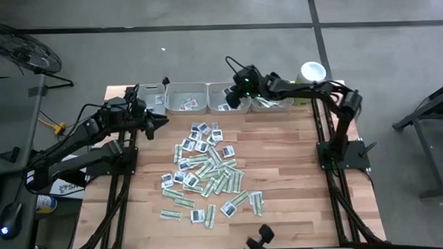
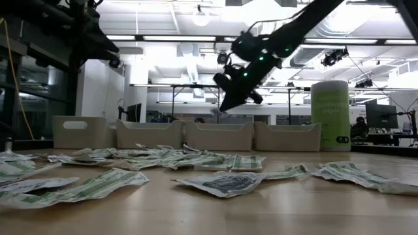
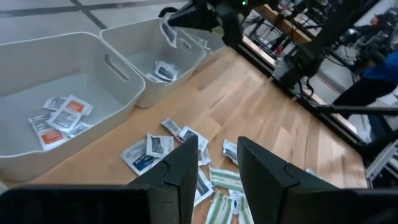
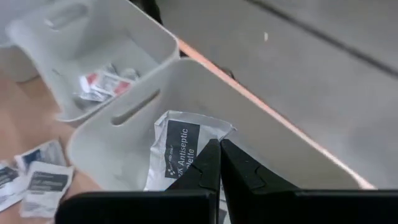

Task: Pick & Place First Aid Supplies
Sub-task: Put the gray towelette pack into the middle right gray bin

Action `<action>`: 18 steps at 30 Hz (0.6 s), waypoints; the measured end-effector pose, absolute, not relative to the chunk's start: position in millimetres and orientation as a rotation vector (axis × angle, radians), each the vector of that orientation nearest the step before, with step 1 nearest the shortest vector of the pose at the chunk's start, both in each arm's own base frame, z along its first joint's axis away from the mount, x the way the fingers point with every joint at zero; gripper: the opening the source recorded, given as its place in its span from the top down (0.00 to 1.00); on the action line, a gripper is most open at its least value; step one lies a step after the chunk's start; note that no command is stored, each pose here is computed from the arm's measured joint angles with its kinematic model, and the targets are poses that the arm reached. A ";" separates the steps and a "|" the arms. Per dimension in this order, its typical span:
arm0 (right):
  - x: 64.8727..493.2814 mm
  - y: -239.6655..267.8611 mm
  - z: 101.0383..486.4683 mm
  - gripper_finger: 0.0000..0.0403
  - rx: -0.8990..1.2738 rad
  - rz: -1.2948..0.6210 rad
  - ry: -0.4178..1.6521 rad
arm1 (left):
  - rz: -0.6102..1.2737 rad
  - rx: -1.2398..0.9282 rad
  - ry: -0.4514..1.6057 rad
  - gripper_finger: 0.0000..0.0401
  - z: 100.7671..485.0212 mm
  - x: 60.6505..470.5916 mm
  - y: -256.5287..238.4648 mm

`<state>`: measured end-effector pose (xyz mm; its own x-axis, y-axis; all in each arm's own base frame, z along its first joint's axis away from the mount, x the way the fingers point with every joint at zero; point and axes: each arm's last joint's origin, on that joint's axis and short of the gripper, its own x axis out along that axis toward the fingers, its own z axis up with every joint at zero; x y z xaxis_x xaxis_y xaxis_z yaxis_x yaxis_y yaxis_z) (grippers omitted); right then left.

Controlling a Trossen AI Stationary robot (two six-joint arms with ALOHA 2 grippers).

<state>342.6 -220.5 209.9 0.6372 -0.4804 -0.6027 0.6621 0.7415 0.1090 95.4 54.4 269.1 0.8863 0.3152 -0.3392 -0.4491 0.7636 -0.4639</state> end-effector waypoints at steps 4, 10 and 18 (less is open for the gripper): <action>360.3 -232.6 205.2 1.00 0.414 -0.670 0.656 | 0.456 -0.581 0.239 0.72 269.0 95.0 55.2; 384.0 -247.9 196.8 1.00 0.514 -0.717 0.749 | 0.492 -0.593 0.230 0.72 268.9 94.6 56.1; 387.3 -249.3 195.6 0.95 0.569 -0.736 0.800 | 0.500 -0.594 0.229 0.72 268.9 94.5 56.3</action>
<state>387.3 -249.3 195.6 0.4795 -0.3641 -0.7984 0.7649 0.6193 0.1769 94.5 56.3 268.9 0.8571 0.3827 -0.3449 -0.5112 0.7150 -0.4770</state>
